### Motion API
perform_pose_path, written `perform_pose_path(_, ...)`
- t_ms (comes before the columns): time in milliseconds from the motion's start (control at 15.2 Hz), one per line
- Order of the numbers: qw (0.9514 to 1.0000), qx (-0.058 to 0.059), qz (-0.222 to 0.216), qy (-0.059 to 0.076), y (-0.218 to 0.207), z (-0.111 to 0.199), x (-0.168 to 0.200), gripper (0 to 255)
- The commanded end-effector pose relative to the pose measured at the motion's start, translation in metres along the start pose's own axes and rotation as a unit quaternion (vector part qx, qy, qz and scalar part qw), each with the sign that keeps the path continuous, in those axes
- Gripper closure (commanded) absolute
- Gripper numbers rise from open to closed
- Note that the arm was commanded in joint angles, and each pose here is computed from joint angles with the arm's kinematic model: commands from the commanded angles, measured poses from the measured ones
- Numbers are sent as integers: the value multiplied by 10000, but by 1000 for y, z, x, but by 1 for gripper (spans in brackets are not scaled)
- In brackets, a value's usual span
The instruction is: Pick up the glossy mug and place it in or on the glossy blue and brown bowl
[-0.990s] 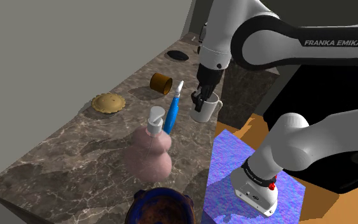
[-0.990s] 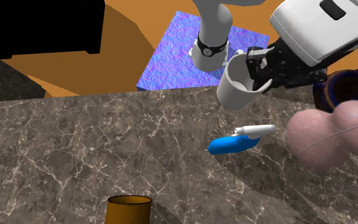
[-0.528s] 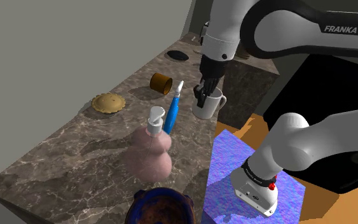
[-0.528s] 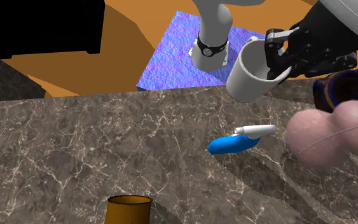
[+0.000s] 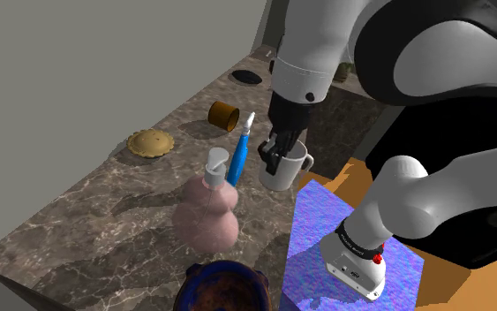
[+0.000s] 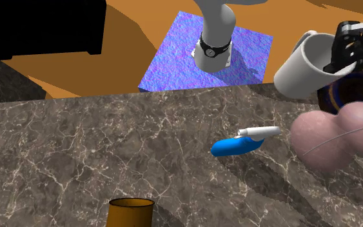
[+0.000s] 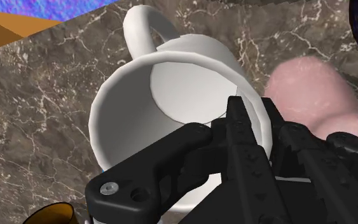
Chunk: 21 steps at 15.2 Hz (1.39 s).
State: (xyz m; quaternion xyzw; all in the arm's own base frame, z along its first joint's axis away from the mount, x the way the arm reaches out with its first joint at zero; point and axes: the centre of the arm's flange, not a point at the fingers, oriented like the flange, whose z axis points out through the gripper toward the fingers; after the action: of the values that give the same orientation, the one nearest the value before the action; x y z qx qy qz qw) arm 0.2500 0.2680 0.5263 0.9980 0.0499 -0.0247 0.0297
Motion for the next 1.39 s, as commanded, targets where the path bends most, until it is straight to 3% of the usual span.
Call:
perform_pose_path(0,10000,3,5,-3,-25,-3,-10,255)
perform_pose_path(1122,10000,3,5,-3,-232,-24,-95,255)
perform_pose_path(1320,10000,3,5,-3,-242,-14,-98,255)
